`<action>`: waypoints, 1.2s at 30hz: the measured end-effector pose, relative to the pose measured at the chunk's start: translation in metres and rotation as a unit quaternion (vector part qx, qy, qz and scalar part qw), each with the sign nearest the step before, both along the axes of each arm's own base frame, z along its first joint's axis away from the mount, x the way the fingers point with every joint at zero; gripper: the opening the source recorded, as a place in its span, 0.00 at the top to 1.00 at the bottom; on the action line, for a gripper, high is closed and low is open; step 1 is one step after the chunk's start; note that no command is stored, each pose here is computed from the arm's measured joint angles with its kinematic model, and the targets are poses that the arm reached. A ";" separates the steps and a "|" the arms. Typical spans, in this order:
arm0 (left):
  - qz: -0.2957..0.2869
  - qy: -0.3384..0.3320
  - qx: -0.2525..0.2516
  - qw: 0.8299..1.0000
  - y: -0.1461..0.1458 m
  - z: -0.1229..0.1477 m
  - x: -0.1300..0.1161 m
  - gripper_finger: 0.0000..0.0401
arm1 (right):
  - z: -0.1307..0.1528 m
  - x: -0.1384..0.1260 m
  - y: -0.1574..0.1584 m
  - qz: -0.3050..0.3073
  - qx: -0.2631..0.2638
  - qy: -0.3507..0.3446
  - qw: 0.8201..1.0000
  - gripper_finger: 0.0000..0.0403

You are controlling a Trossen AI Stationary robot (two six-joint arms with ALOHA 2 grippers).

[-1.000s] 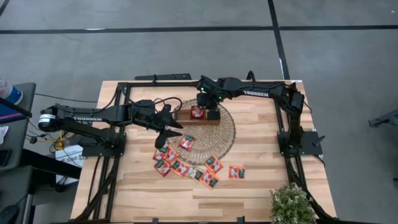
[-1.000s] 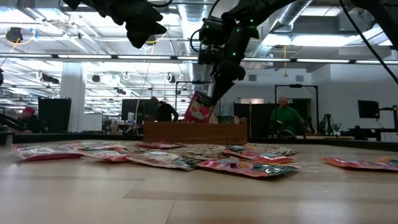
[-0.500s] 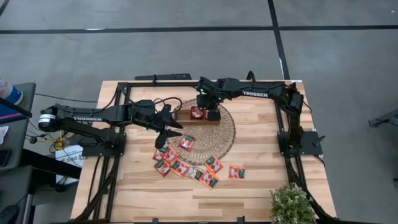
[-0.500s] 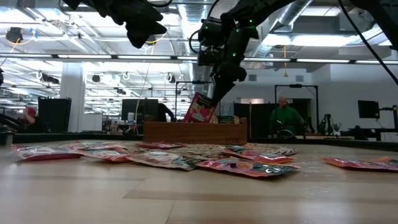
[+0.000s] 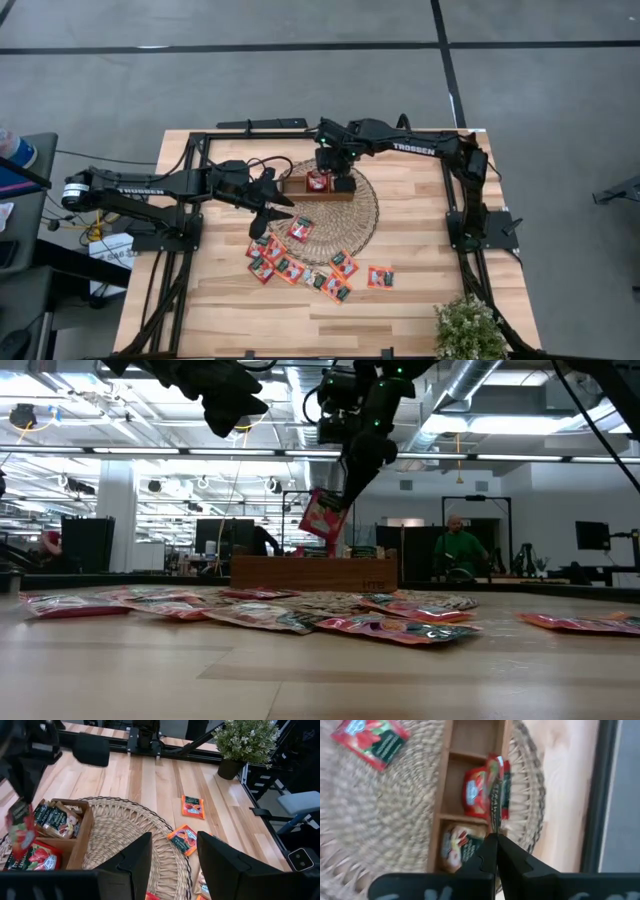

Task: Pick & Place Tea
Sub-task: Put the red tea bag into the middle section of the wooden organizer

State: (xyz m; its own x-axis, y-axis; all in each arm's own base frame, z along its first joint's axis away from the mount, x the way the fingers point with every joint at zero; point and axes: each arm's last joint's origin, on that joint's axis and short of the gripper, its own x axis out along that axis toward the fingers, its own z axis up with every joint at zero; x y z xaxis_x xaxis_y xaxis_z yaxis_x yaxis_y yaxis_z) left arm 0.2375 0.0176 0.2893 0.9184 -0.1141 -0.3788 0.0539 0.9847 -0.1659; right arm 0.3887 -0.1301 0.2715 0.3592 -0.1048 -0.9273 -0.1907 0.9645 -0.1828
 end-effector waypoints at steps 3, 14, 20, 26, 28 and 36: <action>0.000 0.000 0.000 1.000 0.000 0.000 0.000 0.63 | -0.001 -0.002 -0.001 -0.009 0.008 0.008 1.000 1.00; 0.001 -0.006 -0.001 1.000 0.000 0.001 0.001 0.63 | -0.032 0.026 -0.004 -0.010 0.036 0.093 0.995 1.00; 0.001 0.001 -0.001 1.000 0.000 0.000 0.000 0.63 | -0.033 0.041 -0.010 -0.005 0.025 0.093 0.995 1.00; 0.003 0.007 0.003 1.000 0.000 -0.001 0.000 0.63 | -0.017 0.043 -0.010 -0.005 0.018 0.068 0.997 1.00; 0.003 0.007 0.004 1.000 0.000 -0.001 0.000 0.63 | -0.011 0.041 -0.009 -0.005 0.019 0.069 0.997 1.00; 0.004 0.007 0.003 1.000 0.000 -0.001 0.000 0.63 | -0.017 0.039 -0.009 -0.005 0.026 0.090 0.996 1.00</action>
State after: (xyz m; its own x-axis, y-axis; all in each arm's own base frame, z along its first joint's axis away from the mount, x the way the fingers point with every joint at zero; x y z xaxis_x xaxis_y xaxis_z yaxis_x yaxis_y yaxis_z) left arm 0.2371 0.0178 0.2879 0.9136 -0.1041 -0.3930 0.0433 0.9861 -0.1605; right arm 0.4279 -0.1392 0.2546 0.1853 -0.0585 -0.9809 -0.2064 0.9736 -0.0971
